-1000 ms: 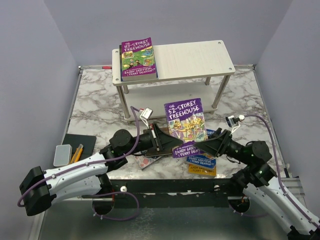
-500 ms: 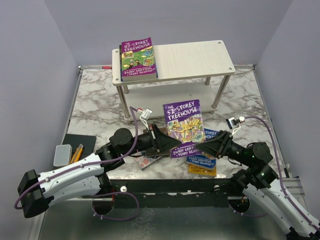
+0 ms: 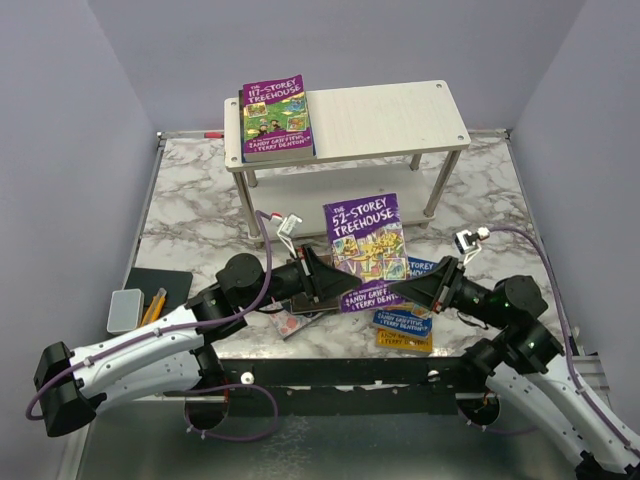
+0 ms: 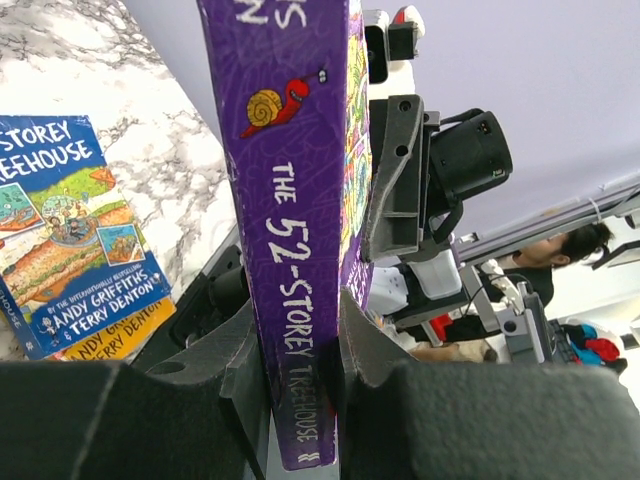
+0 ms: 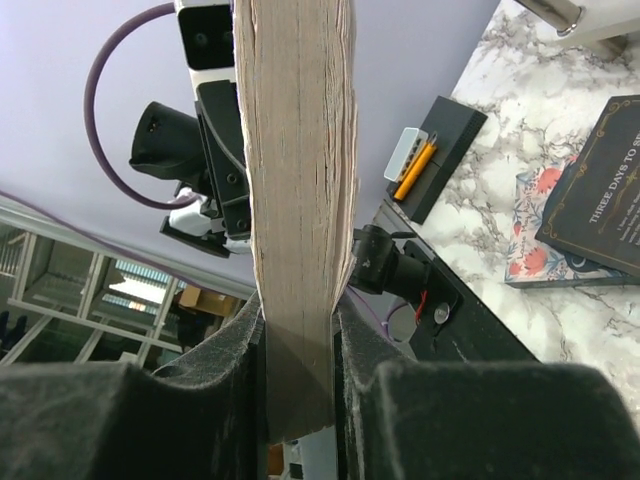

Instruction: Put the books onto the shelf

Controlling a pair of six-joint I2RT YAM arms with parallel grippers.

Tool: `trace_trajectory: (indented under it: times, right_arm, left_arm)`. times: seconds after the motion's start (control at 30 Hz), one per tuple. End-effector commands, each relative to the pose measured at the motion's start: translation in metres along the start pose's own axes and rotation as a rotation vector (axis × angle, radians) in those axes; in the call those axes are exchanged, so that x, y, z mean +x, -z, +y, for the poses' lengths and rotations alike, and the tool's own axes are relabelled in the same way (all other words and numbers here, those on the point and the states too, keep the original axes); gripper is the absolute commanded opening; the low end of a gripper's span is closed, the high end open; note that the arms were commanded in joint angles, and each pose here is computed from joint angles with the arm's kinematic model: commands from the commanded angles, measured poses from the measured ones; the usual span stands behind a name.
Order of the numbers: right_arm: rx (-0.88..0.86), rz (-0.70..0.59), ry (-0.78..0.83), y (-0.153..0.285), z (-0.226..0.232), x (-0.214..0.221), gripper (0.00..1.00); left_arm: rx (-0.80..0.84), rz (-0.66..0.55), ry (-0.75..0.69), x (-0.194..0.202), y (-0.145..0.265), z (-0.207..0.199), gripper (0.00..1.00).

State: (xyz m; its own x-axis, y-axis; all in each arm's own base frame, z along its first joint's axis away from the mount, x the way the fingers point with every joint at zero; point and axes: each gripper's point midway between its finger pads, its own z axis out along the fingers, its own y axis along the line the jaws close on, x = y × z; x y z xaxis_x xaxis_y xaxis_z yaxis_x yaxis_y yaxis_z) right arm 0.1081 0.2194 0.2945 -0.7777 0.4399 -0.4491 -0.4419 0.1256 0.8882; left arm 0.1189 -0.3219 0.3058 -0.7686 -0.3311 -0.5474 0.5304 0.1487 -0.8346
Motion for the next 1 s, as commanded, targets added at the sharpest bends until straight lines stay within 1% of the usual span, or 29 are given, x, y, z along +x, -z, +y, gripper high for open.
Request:
trace_trajectory:
  times: [0.0,0.03,0.1,0.23,0.27,0.33,0.43,0.5,0.63,0.67,0.7,0.83,0.97]
  right_arm:
    - [-0.002,-0.033,0.046,0.003,0.019,-0.012,0.01]
    - [0.007,-0.042,0.059,0.004,0.021,-0.015,0.01]
    - [0.042,-0.063,0.077,0.003,0.020,-0.022,0.01]
    - [0.064,-0.080,0.117,0.003,0.028,-0.031,0.01]
    - [0.076,-0.092,0.129,0.003,0.029,-0.035,0.01]
    - [0.099,-0.109,0.149,0.002,0.032,-0.042,0.01]
    - [0.093,-0.117,0.179,-0.001,0.042,-0.050,0.01]
    - [0.101,-0.125,0.199,-0.004,0.047,-0.056,0.01]
    - [0.119,-0.159,0.257,-0.006,0.064,-0.074,0.01]
    - [0.129,-0.171,0.269,-0.007,0.067,-0.079,0.01]
    - [0.140,-0.184,0.282,-0.008,0.070,-0.085,0.01]
    - [0.222,-0.218,0.322,-0.019,0.071,-0.108,0.01]
    - [0.300,-0.219,0.352,-0.036,0.071,-0.130,0.01]
  left_arm:
    - [-0.036,-0.107,-0.063,-0.027,0.000,-0.004,0.11]
    - [-0.050,-0.111,-0.070,-0.028,0.001,-0.002,0.17]
    - [-0.085,-0.116,-0.084,-0.030,0.004,0.004,0.36]
    - [-0.158,-0.142,-0.114,-0.035,0.012,0.016,0.61]
    - [-0.186,-0.150,-0.122,-0.036,0.015,0.021,0.65]
    - [-0.229,-0.159,-0.142,-0.039,0.022,0.027,0.71]
    - [-0.296,-0.172,-0.180,-0.044,0.034,0.035,0.76]
    - [-0.347,-0.180,-0.211,-0.048,0.043,0.040,0.82]
    - [-0.442,-0.200,-0.278,-0.057,0.064,0.049,0.88]
    - [-0.464,-0.205,-0.296,-0.059,0.069,0.051,0.91]
    - [-0.489,-0.206,-0.313,-0.061,0.074,0.055,0.98]
    - [-0.560,-0.183,-0.372,-0.061,0.087,0.065,0.99]
    - [-0.591,-0.144,-0.415,-0.058,0.091,0.072,0.99]
